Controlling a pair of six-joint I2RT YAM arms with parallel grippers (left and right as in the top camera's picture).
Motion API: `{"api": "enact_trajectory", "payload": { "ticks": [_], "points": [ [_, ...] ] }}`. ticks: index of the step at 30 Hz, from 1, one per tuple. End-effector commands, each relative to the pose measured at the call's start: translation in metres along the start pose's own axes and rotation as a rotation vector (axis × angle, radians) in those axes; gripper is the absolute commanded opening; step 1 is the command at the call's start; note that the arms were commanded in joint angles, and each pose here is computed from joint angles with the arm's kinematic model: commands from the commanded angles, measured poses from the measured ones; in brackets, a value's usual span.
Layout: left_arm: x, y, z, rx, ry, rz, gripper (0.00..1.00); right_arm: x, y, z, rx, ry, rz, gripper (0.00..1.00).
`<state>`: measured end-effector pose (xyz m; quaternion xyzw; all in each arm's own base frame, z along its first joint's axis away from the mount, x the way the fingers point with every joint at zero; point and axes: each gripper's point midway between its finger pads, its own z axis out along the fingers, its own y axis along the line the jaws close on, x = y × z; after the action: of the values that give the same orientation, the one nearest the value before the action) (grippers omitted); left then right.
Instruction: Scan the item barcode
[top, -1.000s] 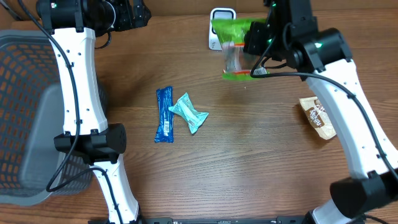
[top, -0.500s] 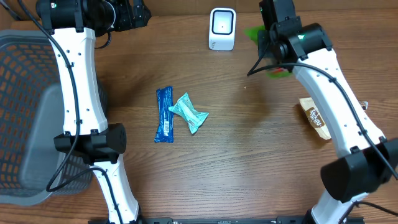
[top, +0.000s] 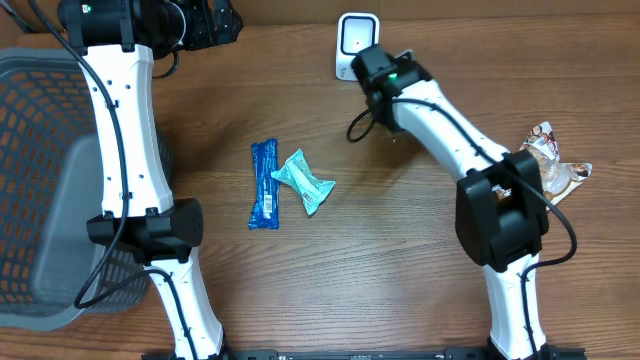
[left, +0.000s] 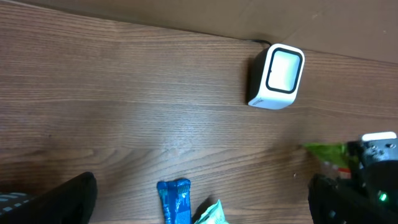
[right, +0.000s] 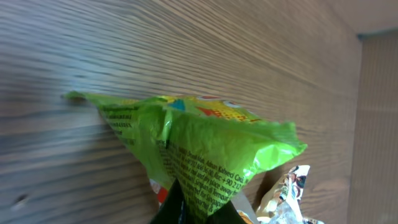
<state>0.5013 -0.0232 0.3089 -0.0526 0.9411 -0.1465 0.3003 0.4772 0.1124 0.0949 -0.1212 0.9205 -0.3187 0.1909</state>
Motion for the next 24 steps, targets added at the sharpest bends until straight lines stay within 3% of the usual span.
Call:
{"api": "enact_trajectory", "payload": {
  "ticks": [1,2,4,5,9,14,15,19,24],
  "points": [
    [-0.005,-0.006,-0.011,0.012,-0.030,0.004,1.00,-0.004,0.029,-0.035,-0.110,-0.049,-0.167,0.24],
    [-0.005,-0.006,-0.011,0.012,-0.030,0.004,1.00,-0.002,0.042,-0.041,-0.152,-0.053,-0.217,0.34],
    [-0.005,-0.006,-0.011,0.012,-0.030,0.004,1.00,0.001,0.066,-0.054,-0.242,-0.070,-0.300,0.70],
    [-0.005,-0.006,-0.011,0.012,-0.030,0.004,1.00,0.001,0.077,-0.060,-0.291,-0.080,-0.327,0.82],
    [-0.005,-0.006,-0.011,0.012,-0.030,0.004,1.00,0.005,0.105,-0.088,-0.514,-0.099,-0.427,0.86],
    [-0.005,-0.006,-0.011,0.012,-0.030,0.004,1.00,-0.018,0.072,-0.100,-0.557,-0.113,-0.287,0.93],
    [-0.005,-0.006,-0.011,0.012,-0.030,0.004,1.00,-0.021,0.059,-0.096,-0.575,-0.099,-0.255,1.00],
    [-0.005,-0.006,-0.011,0.012,-0.030,0.004,1.00,-0.013,0.025,-0.061,-0.605,-0.017,-0.169,1.00],
    [-0.005,-0.006,-0.011,0.012,-0.030,0.004,1.00,0.000,0.031,-0.032,-0.794,0.038,-0.083,1.00]
  ]
}}
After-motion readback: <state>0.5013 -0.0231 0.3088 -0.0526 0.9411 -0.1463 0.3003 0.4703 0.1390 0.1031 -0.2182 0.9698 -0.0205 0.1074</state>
